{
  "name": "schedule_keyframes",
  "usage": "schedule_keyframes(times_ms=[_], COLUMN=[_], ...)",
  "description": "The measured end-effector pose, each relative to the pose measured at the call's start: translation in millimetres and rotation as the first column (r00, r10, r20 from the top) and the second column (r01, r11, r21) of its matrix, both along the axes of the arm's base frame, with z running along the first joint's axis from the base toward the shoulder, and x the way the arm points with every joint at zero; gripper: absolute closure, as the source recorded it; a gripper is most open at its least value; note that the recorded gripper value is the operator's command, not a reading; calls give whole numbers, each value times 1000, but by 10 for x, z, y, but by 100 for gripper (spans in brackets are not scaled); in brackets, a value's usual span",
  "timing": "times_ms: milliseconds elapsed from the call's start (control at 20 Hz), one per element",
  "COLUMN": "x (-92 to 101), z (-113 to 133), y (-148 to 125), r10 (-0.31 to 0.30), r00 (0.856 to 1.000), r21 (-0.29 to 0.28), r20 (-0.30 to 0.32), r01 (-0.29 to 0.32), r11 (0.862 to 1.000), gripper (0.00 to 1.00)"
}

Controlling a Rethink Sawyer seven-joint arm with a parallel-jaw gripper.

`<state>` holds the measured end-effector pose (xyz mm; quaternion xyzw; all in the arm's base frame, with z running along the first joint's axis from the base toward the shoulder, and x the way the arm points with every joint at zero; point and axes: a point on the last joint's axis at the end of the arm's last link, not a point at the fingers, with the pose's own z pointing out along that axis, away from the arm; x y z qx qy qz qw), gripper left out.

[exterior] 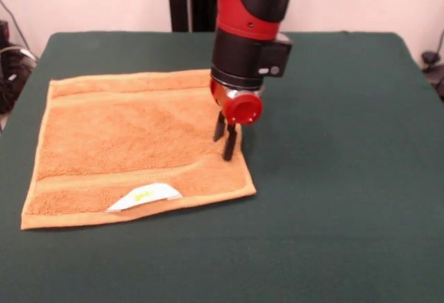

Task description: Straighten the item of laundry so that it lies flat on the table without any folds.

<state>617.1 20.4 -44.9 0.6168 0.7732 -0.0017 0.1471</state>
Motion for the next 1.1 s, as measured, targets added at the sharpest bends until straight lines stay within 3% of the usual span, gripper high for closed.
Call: schedule_keyframes(times_ms=[350, 400, 600, 800, 900, 1100], x=[28, 37, 62, 96, 123, 181], z=[12, 15, 24, 29, 29, 38], y=[-36, -35, -9, 106, 209, 302], r10=[-136, -182, -266, -313, -348, -443], r00=[991, 983, 963, 949, 937, 896], r21=[30, 35, 45, 56, 68, 103], r20=[19, 23, 29, 30, 33, 37], r01=[135, 181, 265, 311, 346, 438], r11=[990, 983, 963, 949, 936, 893], gripper=[0, 0, 0, 0, 0, 0])
